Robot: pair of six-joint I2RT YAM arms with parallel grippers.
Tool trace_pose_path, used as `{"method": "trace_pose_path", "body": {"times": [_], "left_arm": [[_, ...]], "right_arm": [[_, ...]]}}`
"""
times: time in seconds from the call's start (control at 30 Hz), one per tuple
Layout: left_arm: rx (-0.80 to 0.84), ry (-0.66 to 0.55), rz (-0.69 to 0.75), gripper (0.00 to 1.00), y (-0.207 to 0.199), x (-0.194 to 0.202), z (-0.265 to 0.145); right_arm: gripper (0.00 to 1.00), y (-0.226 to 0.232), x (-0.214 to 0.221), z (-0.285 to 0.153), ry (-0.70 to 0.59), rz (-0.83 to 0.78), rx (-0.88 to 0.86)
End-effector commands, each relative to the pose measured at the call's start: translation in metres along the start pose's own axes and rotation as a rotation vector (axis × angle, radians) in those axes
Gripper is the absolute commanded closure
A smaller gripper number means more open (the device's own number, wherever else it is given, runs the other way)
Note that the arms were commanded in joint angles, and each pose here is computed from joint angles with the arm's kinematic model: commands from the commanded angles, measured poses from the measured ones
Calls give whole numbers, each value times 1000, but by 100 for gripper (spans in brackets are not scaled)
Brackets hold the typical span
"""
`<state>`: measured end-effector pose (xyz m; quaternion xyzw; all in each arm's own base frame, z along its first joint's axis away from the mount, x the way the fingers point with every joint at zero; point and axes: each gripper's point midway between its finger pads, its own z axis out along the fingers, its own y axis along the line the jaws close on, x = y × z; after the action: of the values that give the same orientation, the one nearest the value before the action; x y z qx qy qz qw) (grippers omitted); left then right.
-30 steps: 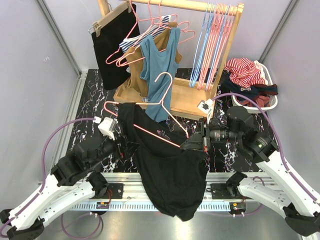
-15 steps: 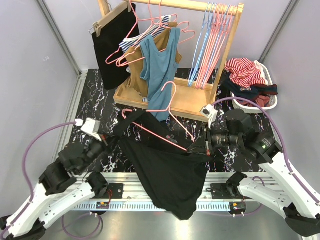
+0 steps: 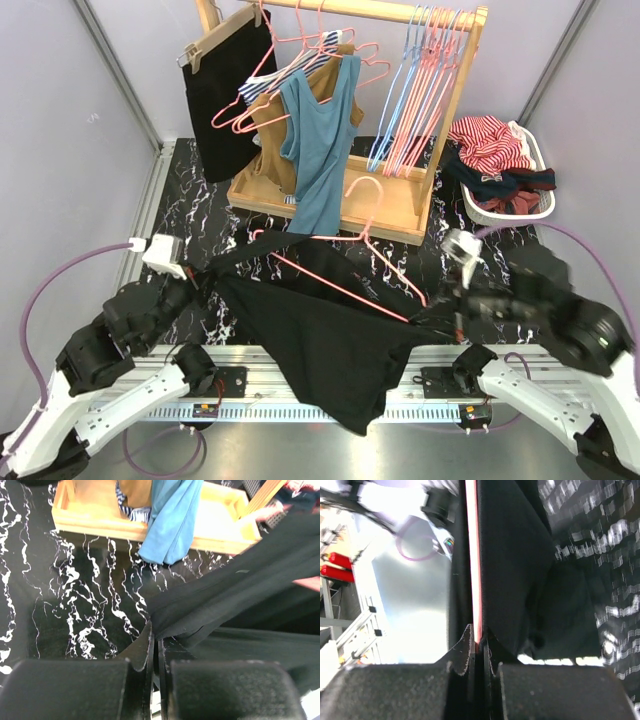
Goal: Remove the tank top from the hanger
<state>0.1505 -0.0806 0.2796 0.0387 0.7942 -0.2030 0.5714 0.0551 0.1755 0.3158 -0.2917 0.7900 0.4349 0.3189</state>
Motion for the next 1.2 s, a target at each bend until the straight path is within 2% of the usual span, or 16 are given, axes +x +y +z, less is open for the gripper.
{"method": "trace_pose_path", "body": {"times": [0.0, 0.13, 0.2, 0.37, 0.43, 0.67, 0.83, 0.87, 0.9, 0.93, 0.97, 1.03, 1.17], "left_arm": [[-91, -8, 21, 100, 12, -11, 0], [-77, -54, -4, 100, 10, -26, -7], [-69, -76, -14, 100, 9, -35, -11], [-19, -149, -53, 100, 1, -56, -20], [-16, -168, -53, 100, 1, -61, -22], [-55, -111, -12, 100, 0, -49, -4], [20, -3, 30, 98, -22, -31, 12], [33, 38, 47, 86, -27, -25, 17], [53, 58, 53, 63, -31, -21, 19], [94, 84, 56, 44, -39, -16, 19], [110, 105, 62, 1, -43, -11, 21], [150, 127, 59, 1, -49, -7, 19], [237, 111, 41, 1, -59, -7, 7]], "right_arm": [[100, 40, -10, -36, -115, -142, -128], [100, 63, 10, -44, -4, -124, -264], [100, 57, 23, -40, 69, -72, -250], [100, 47, 28, -34, 91, -37, -205], [100, 54, 29, -36, 96, -42, -249], [100, 84, 34, -54, 101, -107, -422], [100, 89, 32, -60, 85, -132, -437], [100, 83, 29, -57, 76, -126, -390], [100, 75, 23, -55, 53, -128, -324], [100, 52, 10, -52, -7, -132, -162], [100, 40, 1, -52, -53, -127, -79], [100, 12, -25, -59, -188, -105, 125], [100, -11, -53, -81, -378, -74, 306]]}}
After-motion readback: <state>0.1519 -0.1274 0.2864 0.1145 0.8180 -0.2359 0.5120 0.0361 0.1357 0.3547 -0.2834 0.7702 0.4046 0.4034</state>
